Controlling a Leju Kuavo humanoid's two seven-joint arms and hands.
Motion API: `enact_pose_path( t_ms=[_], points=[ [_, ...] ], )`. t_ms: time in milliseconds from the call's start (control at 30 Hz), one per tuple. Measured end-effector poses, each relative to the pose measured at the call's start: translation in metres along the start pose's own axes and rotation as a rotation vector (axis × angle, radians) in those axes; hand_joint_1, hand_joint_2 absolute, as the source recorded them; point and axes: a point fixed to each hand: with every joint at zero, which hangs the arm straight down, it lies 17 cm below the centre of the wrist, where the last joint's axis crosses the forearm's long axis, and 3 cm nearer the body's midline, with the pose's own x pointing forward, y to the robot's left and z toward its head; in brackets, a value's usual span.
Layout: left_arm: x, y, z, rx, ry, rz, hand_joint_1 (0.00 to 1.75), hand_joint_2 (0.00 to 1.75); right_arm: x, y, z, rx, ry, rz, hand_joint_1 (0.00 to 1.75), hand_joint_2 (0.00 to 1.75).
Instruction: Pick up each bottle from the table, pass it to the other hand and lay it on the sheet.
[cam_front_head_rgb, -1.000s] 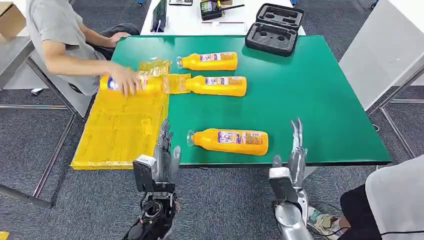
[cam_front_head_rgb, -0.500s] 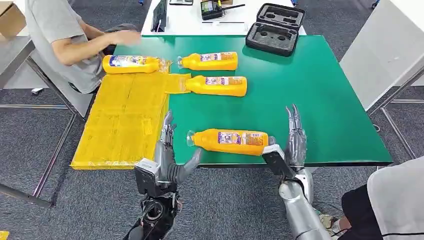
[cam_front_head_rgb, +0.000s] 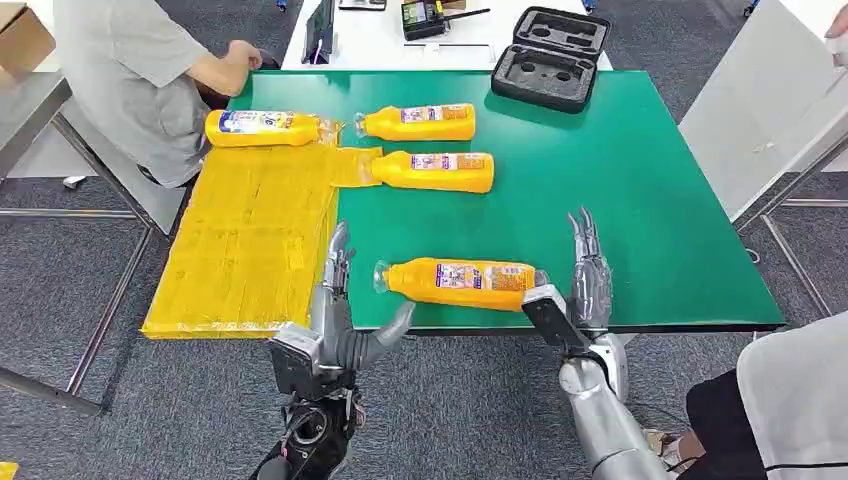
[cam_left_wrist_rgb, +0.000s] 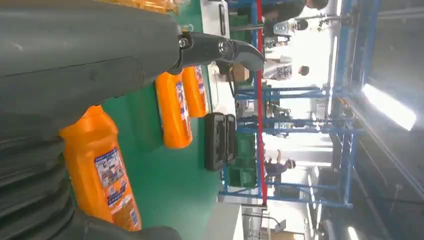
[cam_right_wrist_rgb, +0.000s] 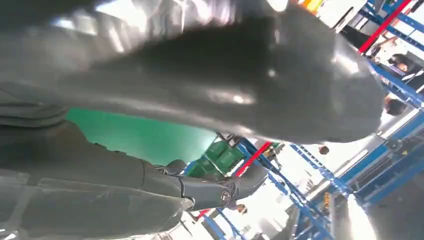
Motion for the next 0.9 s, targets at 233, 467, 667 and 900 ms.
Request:
enact_pose_path(
  t_ms=[233,467,667,900],
  points=[
    [0.001,-0.011,0.005,-0.032,0.001,0.006,0.0,1.75,-0.013,0.04,-0.024,0.217,0.025,0.063,0.0,0.0],
    [0.008,-0.021,0.005,-0.056,-0.016,0.018,0.0,1.75,-0.019,0.09,-0.015,0.445,0.037,0.094,0.0,0.0],
    [0.012,-0.024,0.005,-0.057,-0.026,0.019,0.0,1.75,-0.021,0.107,-0.009,0.517,0.041,0.145,0.0,0.0],
    [0.012,-0.026,0.005,-0.06,-0.027,0.019,0.0,1.75,-0.022,0.121,0.003,0.593,0.021,0.198,0.0,0.0]
  ],
)
